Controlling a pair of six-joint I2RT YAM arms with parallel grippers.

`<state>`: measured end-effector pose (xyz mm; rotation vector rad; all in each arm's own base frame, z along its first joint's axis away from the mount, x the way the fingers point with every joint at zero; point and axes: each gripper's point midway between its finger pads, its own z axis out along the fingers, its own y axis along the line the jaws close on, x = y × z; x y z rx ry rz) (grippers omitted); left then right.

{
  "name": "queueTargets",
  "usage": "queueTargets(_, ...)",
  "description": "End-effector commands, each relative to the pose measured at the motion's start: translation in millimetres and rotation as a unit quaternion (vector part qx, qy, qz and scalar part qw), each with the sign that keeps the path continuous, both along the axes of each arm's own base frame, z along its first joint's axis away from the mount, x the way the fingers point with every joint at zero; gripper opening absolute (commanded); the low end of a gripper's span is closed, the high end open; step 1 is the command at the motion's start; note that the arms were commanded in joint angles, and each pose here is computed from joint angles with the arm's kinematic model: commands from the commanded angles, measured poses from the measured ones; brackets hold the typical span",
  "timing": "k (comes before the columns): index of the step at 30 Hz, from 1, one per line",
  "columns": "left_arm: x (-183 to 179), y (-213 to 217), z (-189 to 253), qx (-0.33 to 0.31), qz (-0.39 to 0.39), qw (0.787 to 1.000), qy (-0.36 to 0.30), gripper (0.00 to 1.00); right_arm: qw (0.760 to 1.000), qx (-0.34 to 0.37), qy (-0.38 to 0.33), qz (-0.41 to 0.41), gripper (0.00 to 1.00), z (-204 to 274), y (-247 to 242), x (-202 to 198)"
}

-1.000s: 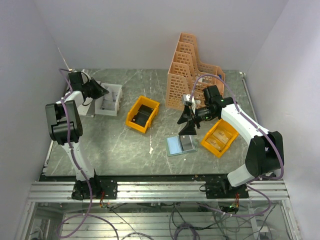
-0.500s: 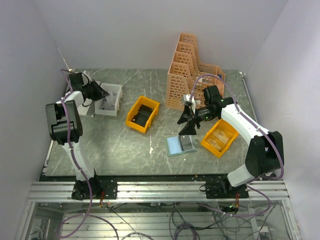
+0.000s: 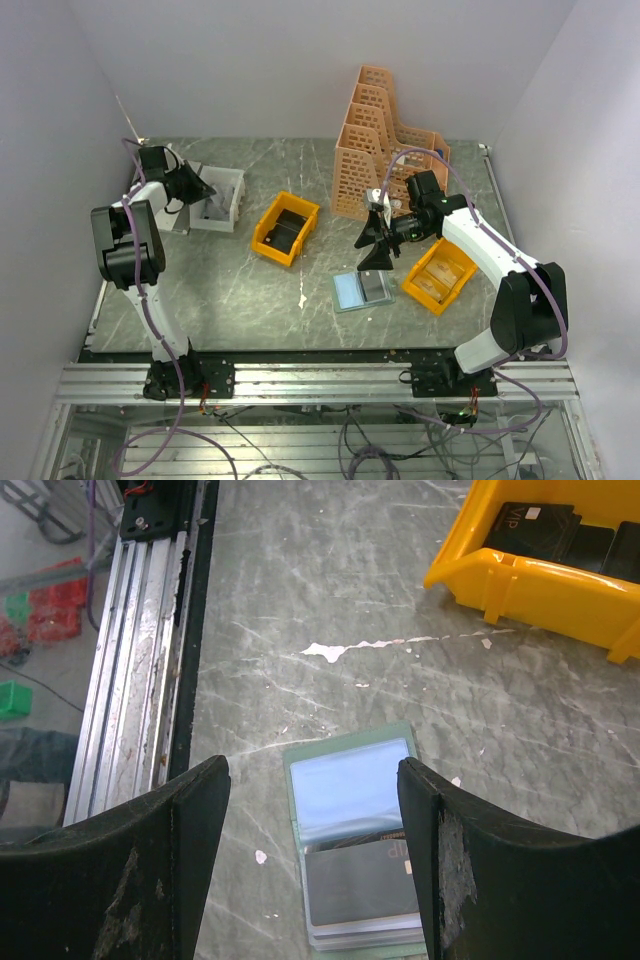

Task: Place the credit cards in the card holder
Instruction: Pick up the credit card from the storage box.

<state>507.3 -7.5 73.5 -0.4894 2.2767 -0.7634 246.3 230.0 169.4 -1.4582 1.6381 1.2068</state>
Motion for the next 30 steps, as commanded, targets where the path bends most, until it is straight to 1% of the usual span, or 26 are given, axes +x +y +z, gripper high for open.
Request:
queueTargets(1,7.6,22.3,38.2,0.057,0.027,0.997,-0.037,0.07,1.000,0.009,-0.009,0.004,0.68,7.2,1.0,1.5)
queueTargets(8,-1.1,44.2,90.3,0.153,0.061,0.982,-0.097,0.07,1.000,0.009,-0.009,0.005,0.68,6.2,1.0,1.5)
queueTargets(11,-8.1,48.0,114.6,0.176,0.074,0.973,-0.132,0.07,1.000,0.009,-0.008,0.005,0.68,6.1,1.1,1.1)
queueTargets(13,-15.2,45.2,130.6,0.177,0.077,0.969,-0.152,0.07,1.000,0.010,-0.009,0.006,0.68,6.3,1.1,0.7)
queueTargets(15,-24.6,33.9,151.7,0.153,0.071,0.969,-0.181,0.07,1.000,0.011,-0.011,0.008,0.68,6.8,1.3,-0.3)
queueTargets(17,-38.7,12.2,173.1,0.109,0.048,0.969,-0.216,0.07,1.000,0.015,-0.019,0.012,0.68,9.2,1.2,-2.0)
queueTargets(19,-57.8,-20.8,195.3,0.058,0.006,0.964,-0.258,0.07,0.999,0.027,-0.031,0.020,0.68,14.8,1.7,-6.1)
queueTargets(21,-85.0,-57.2,205.8,0.011,-0.036,0.957,-0.289,0.07,0.998,0.038,-0.046,0.027,0.68,20.1,1.7,-11.0)
queueTargets(23,-113.0,-94.8,222.3,-0.029,-0.082,0.940,-0.329,0.07,0.996,0.049,-0.064,0.032,0.68,26.1,1.2,-14.3)
queueTargets(26,-161.2,-147.7,237.6,-0.072,-0.144,0.914,-0.372,0.07,0.993,0.064,-0.089,0.034,0.68,36.8,0.2,-16.2)
queueTargets(28,-187.6,-172.8,242.8,-0.096,-0.165,0.898,-0.396,0.07,0.992,0.069,-0.098,0.032,0.68,45.8,0.0,-15.8)
queueTargets(29,-200.3,-184.0,251.3,-0.109,-0.175,0.885,-0.418,0.07,0.992,0.072,-0.096,0.031,0.68,52.8,0.4,-16.8)
queueTargets(30,-214.2,-197.0,252.7,-0.120,-0.191,0.877,-0.424,0.07,0.991,0.080,-0.102,0.034,0.68,65.1,1.1,-18.4)
